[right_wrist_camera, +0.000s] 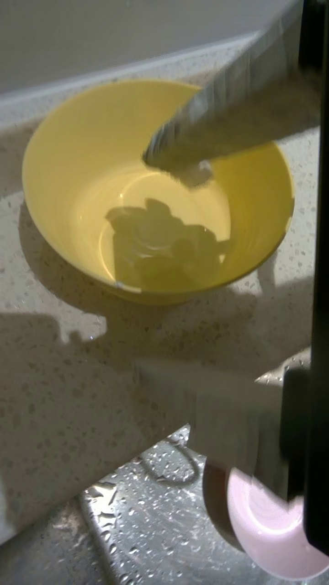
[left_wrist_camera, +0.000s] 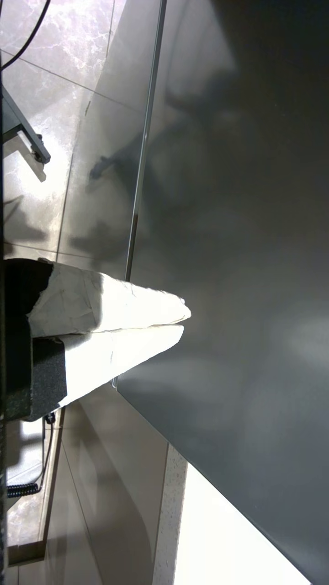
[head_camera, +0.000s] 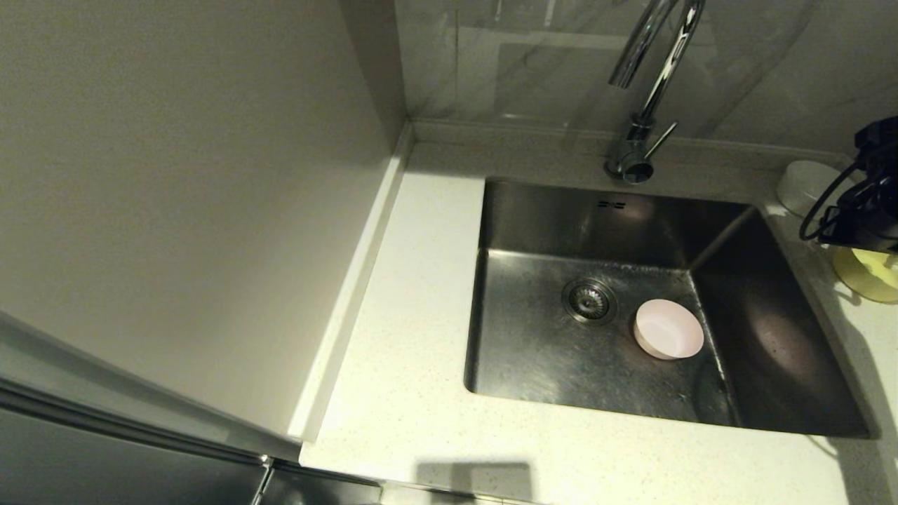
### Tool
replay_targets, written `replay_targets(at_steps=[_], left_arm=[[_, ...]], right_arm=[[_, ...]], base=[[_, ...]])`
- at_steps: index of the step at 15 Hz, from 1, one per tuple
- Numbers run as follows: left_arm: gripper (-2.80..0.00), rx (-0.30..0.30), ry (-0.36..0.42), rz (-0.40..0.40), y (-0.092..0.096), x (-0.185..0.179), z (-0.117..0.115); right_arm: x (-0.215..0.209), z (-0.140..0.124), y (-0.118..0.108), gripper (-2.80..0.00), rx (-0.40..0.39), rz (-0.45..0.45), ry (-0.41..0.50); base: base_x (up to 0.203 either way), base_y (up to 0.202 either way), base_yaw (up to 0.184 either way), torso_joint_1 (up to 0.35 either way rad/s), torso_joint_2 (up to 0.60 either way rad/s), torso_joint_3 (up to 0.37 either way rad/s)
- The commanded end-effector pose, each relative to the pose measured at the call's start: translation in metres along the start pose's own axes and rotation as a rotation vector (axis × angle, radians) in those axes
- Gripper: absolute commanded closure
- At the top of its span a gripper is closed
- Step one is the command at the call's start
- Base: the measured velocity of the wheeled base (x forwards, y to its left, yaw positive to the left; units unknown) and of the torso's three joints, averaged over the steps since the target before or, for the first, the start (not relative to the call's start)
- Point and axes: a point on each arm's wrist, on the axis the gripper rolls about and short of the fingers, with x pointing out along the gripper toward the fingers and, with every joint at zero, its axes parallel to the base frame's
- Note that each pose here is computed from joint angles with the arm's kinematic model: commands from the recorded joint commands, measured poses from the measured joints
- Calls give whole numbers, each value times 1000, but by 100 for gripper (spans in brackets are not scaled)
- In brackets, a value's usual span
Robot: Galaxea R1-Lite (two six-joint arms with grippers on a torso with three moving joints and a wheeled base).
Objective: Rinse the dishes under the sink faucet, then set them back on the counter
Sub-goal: Put a bowl into the sink
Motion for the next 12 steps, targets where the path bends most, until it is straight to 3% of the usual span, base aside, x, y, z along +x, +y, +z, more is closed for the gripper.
replay_targets(at_steps=[1, 7, 12], left_arm=[[0, -1, -2, 0, 0, 0, 0], [0, -1, -2, 0, 0, 0, 0], [0, -1, -2, 0, 0, 0, 0]], right_arm=[[3, -1, 0, 0, 3, -4, 7], [-11, 2, -2, 0, 10, 14, -5], [-34, 3, 10, 0, 0, 68, -27]], base=[[0, 0, 0, 0, 0, 0], [0, 0, 0, 0, 0, 0], [0, 0, 0, 0, 0, 0]])
